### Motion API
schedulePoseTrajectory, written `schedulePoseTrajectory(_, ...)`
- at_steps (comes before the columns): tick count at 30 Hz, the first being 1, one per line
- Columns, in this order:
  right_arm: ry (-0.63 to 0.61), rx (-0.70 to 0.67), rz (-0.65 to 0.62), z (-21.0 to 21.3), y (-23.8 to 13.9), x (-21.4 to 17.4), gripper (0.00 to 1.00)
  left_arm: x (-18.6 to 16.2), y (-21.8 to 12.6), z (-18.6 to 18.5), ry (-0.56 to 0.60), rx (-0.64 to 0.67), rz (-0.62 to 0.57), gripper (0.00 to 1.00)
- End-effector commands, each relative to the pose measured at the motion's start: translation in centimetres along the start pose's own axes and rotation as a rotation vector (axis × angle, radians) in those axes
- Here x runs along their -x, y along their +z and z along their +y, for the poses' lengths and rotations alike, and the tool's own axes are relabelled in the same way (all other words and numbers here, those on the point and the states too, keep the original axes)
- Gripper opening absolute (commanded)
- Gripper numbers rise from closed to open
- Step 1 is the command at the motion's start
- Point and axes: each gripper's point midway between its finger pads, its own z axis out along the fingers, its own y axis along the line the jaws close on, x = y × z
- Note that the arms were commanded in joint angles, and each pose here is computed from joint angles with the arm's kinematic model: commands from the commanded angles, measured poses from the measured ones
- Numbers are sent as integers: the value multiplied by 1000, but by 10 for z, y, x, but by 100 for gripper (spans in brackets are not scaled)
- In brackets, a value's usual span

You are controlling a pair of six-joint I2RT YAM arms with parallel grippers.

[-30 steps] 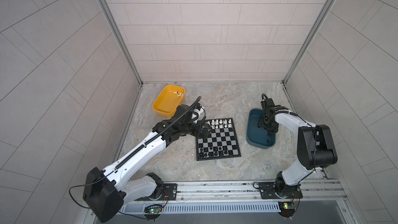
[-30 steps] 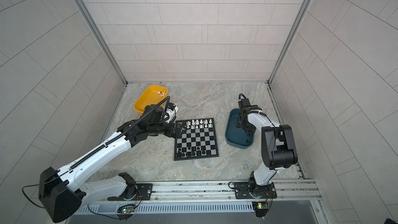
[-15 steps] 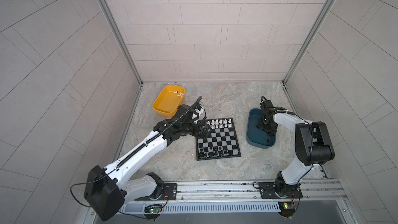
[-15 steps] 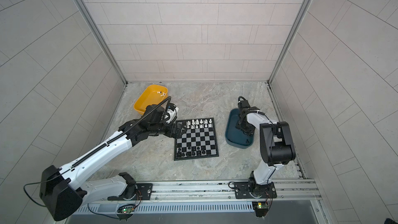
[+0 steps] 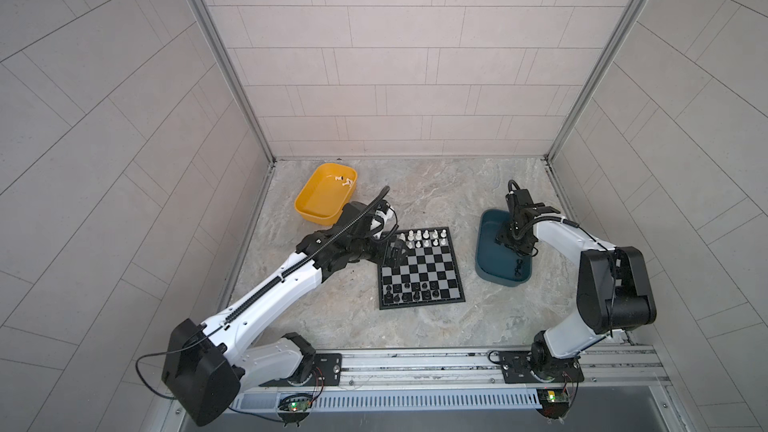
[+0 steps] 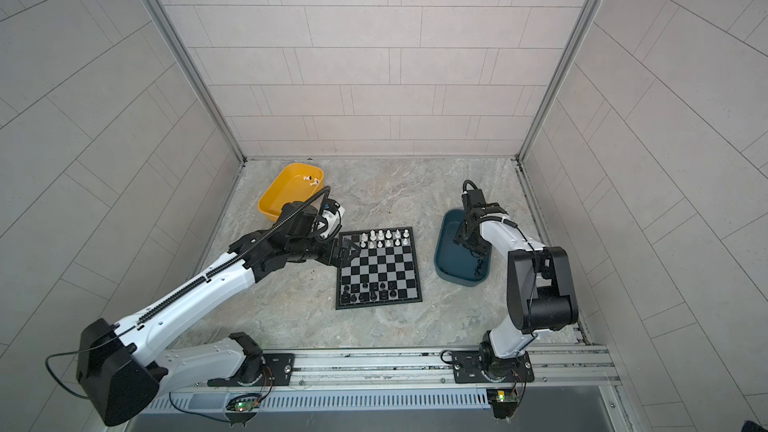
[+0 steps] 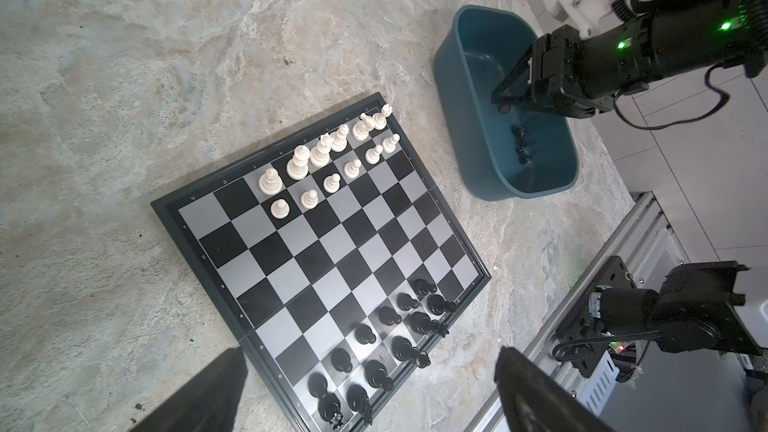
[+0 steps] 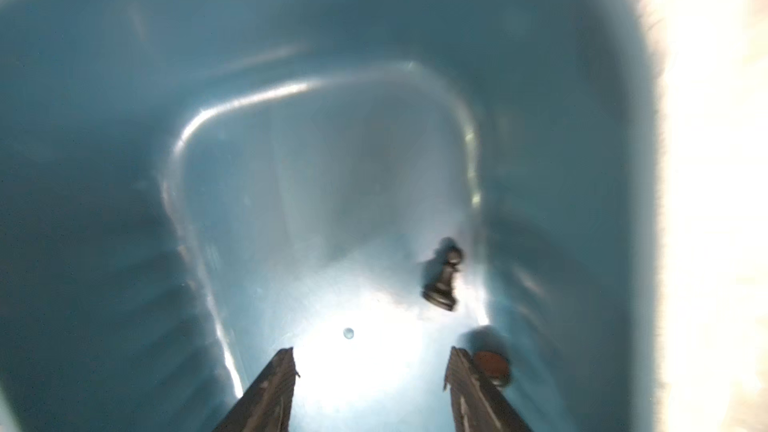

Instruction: Set up the chess pieces on the board

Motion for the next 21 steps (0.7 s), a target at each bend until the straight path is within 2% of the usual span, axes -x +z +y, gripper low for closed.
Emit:
schedulePoseTrajectory(1, 1, -81, 48, -21, -2, -17, 59, 5, -4, 0, 9, 5, -10, 100)
schedulePoseTrajectory(3, 17, -113, 44, -27, -2, -18, 59, 6, -4, 0, 8, 4, -13, 100)
schedulePoseTrajectory(6, 40, -169, 33, -38, -3, -17, 47, 5, -3, -1, 8, 2, -10, 100)
schedulePoseTrajectory(8, 52, -163, 47, -36, 1, -19, 43, 4, -3, 0, 7, 2, -9, 100)
schedulePoseTrajectory(21, 202, -154, 122, -36, 26, -43, 45, 5, -4, -1, 10, 0, -8, 100)
